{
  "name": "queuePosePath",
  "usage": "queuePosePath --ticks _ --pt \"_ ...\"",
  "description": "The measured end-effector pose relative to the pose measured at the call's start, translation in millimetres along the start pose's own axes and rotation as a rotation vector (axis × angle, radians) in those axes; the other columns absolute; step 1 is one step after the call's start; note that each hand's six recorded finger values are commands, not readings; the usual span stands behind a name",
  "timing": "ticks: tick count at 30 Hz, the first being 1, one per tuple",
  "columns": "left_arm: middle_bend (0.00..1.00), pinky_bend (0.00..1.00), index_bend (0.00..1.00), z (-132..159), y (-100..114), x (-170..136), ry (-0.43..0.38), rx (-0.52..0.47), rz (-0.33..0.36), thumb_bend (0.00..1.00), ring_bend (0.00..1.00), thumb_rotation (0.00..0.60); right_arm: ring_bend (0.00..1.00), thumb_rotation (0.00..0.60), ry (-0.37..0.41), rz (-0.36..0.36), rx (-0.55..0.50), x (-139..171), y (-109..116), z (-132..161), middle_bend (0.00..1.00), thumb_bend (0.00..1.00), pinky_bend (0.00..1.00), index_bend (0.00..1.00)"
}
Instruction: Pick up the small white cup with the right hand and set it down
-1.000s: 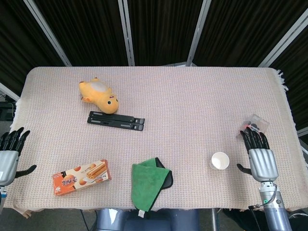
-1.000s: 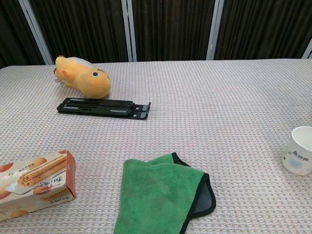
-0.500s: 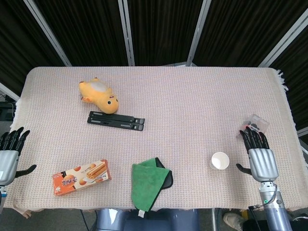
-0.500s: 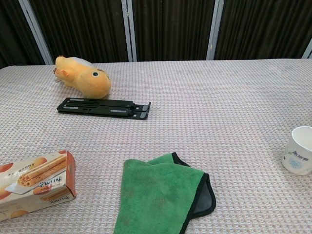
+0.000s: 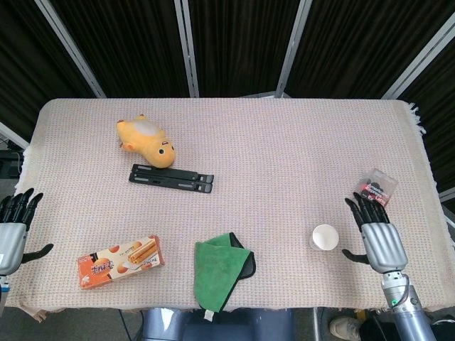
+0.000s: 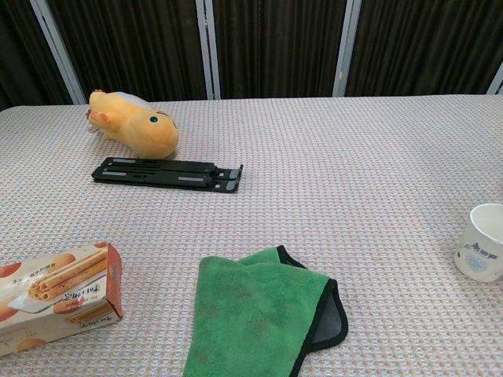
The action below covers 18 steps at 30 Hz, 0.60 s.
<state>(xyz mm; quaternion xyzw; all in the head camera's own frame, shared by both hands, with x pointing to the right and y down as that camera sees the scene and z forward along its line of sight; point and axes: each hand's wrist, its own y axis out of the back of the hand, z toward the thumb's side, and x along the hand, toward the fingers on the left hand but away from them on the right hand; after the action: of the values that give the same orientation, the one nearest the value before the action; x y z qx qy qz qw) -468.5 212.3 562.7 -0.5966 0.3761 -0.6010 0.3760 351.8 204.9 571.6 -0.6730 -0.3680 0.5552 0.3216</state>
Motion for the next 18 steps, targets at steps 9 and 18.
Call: queuePosePath --ticks 9,18 --pt "0.00 0.00 0.00 0.3 -0.1 0.0 0.001 0.002 0.001 0.00 0.00 0.600 0.00 0.600 0.119 0.106 -0.025 12.5 -3.5 36.0 0.00 0.08 0.00 0.13" --pt "0.00 0.00 0.00 0.3 -0.1 0.3 0.001 0.003 0.000 0.00 0.00 0.600 0.00 0.600 0.092 0.163 -0.025 -3.3 -19.4 39.8 0.00 0.09 0.00 0.16"
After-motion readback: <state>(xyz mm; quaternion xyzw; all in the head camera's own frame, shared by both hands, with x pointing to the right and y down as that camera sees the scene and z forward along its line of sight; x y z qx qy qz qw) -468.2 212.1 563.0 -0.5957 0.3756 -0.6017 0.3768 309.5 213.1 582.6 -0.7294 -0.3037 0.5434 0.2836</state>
